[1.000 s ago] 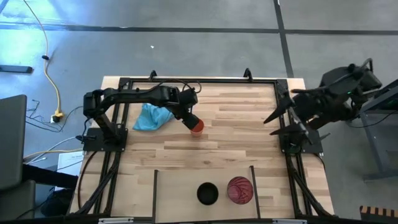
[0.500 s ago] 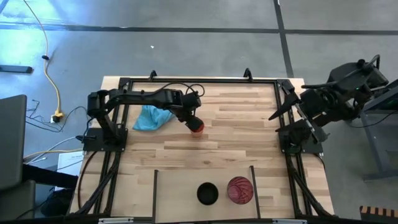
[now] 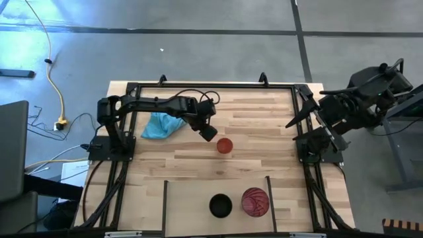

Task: Stack small to large cups/mugs on shelf
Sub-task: Put the orange cup on the shelf

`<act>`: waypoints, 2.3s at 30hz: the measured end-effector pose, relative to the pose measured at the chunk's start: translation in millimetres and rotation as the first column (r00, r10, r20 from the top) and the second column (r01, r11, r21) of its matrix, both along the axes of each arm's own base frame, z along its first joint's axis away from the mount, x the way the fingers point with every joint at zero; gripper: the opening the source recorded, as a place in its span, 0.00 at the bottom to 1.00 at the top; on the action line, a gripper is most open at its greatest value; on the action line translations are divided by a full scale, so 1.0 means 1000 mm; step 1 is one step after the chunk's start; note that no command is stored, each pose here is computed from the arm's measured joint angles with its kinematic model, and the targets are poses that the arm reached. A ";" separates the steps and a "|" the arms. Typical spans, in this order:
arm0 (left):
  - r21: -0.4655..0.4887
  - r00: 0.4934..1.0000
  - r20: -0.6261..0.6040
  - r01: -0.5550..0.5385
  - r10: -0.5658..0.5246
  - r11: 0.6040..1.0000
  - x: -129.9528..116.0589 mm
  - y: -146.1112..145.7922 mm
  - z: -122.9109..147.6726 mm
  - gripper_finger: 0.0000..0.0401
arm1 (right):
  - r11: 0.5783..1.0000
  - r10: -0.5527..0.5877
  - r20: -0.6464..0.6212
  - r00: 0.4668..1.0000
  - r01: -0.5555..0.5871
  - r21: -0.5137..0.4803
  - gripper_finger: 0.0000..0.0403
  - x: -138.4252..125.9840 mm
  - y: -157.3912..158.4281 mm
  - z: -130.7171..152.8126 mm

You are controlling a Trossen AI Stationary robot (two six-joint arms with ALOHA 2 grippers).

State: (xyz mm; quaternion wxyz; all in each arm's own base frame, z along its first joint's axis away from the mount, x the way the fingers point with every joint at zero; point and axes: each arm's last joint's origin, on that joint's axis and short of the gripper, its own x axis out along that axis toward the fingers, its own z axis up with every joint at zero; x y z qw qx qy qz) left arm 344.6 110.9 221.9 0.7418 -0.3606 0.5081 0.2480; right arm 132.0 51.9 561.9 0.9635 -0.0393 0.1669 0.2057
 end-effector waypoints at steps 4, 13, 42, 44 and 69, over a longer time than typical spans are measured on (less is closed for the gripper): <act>-0.014 0.999 0.039 0.011 -0.010 1.000 0.003 0.000 0.001 0.29 | 1.000 0.000 -0.007 1.000 0.000 -0.003 0.39 0.000 0.000 -0.001; -0.012 0.998 0.049 0.032 -0.031 0.999 0.003 0.000 0.003 0.29 | 1.000 -0.001 -0.017 1.000 0.000 -0.005 0.39 -0.001 0.000 -0.002; 0.095 0.991 0.073 0.103 -0.110 0.990 0.034 0.012 0.022 0.29 | 1.000 0.005 -0.025 1.000 -0.005 -0.007 0.39 -0.001 0.000 -0.002; 0.097 0.991 0.078 0.102 -0.110 0.990 0.035 0.012 0.022 0.29 | 1.000 0.006 -0.027 1.000 -0.006 -0.008 0.39 -0.001 0.000 -0.003; 0.024 0.983 0.105 0.147 -0.149 0.989 0.045 0.004 0.010 0.29 | 1.000 0.013 -0.022 1.000 -0.014 -0.025 0.39 -0.001 0.000 -0.003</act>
